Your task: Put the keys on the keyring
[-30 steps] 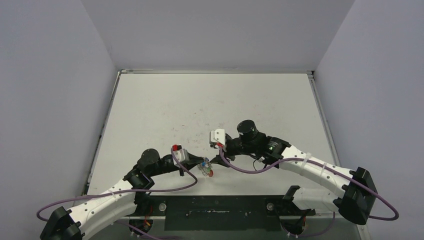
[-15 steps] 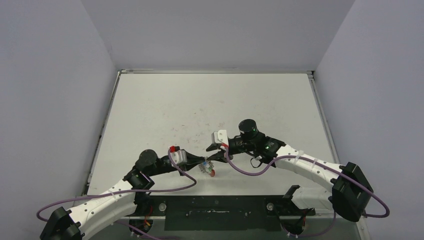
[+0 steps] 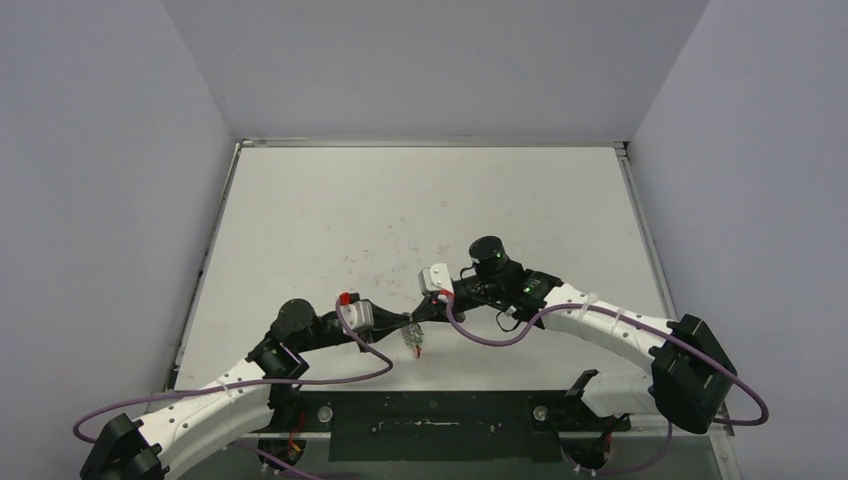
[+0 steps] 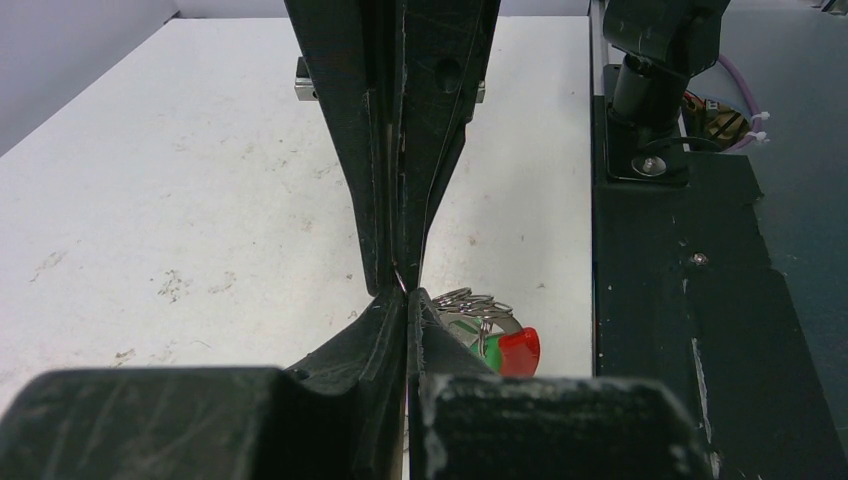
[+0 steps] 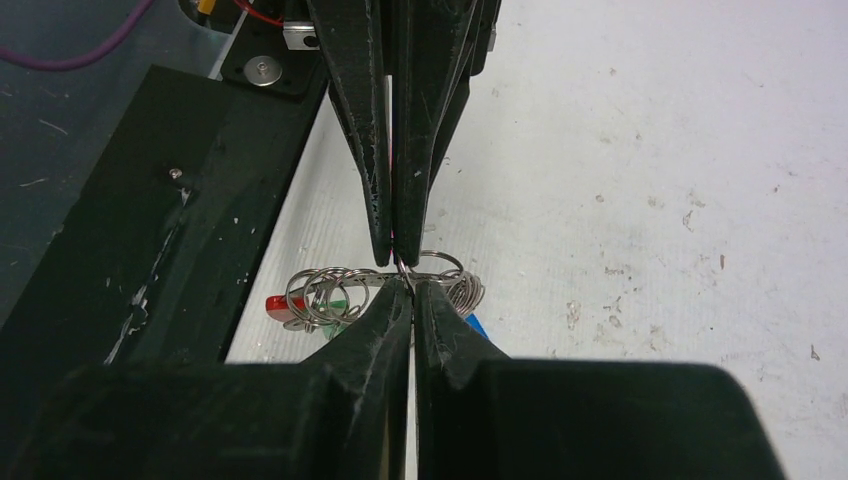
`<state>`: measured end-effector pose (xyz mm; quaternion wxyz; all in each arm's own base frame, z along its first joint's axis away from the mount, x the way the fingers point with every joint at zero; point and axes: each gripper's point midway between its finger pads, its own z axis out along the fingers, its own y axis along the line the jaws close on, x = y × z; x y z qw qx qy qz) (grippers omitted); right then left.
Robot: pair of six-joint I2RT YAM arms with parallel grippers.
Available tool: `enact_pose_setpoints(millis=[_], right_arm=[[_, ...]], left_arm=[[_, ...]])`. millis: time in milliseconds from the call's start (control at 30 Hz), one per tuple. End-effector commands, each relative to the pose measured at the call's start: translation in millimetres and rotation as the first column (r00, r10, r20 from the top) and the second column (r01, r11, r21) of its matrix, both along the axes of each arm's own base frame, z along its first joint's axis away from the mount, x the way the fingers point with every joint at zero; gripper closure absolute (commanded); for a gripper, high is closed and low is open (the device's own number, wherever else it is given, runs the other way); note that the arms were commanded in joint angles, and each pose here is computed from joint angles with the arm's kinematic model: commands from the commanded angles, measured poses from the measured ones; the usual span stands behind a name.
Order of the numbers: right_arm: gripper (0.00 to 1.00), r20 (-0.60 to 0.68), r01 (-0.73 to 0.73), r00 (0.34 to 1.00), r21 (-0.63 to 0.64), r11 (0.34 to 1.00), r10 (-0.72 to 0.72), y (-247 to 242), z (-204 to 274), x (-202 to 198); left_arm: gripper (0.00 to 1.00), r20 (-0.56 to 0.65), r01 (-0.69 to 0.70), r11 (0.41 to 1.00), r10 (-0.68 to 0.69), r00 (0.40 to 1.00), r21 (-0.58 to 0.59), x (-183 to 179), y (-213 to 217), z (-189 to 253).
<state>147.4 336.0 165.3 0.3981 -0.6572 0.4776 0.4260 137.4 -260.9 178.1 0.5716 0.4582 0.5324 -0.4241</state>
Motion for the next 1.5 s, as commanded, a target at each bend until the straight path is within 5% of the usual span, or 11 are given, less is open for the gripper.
enact_pose_setpoints(millis=[0, 100, 233, 400, 533, 1100, 1267, 1467], right_arm=[[1.0, 0.05, -0.027, 0.998, 0.041, 0.999, 0.025, 3.6, 23.4, 4.5], [1.0, 0.025, 0.005, 1.0, -0.01, 1.0, -0.005, -0.7, 26.4, 6.5], [1.0, -0.013, 0.08, 0.996, -0.184, 0.98, -0.084, -9.8, 23.3, 10.5], [1.0, 0.049, 0.169, 0.985, -0.472, 0.865, -0.165, -21.3, 9.8, 10.3], [1.0, 0.035, 0.196, 0.976, -0.565, 0.802, -0.214, -20.8, 13.4, 8.4], [1.0, -0.041, 0.184, 0.965, -0.598, 0.78, -0.259, 2.5, 21.7, 10.0], [1.0, -0.041, 0.18, 0.967, -0.591, 0.786, -0.252, 4.8, 22.0, 8.4], [1.0, -0.045, 0.172, 0.969, -0.575, 0.8, -0.241, 7.7, 25.1, 6.7]], left_arm=[[1.0, 0.068, 0.01, 0.998, -0.005, 0.998, -0.065, -0.6, -1.9, 25.4], [0.98, 0.055, -0.042, 0.998, 0.044, 0.998, -0.035, 6.8, 2.2, 20.5], [0.81, 0.067, -0.097, 0.995, 0.095, 0.993, 0.021, 14.8, 8.9, 17.1], [0.68, 0.077, -0.12, 0.99, 0.115, 0.99, 0.068, 19.9, 11.4, 14.7], [0.62, 0.089, -0.122, 0.99, 0.115, 0.989, 0.07, 22.6, 9.4, 17.3], [0.71, 0.086, -0.014, 1.0, 0.013, 0.996, 0.007, 10.2, -5.2, 20.6], [0.85, 0.08, -0.025, 1.0, 0.024, 0.996, 0.007, 13.3, -6.2, 19.4], [0.87, 0.067, -0.033, 0.999, 0.031, 0.997, 0.031, 15.7, -6.6, 11.7]])
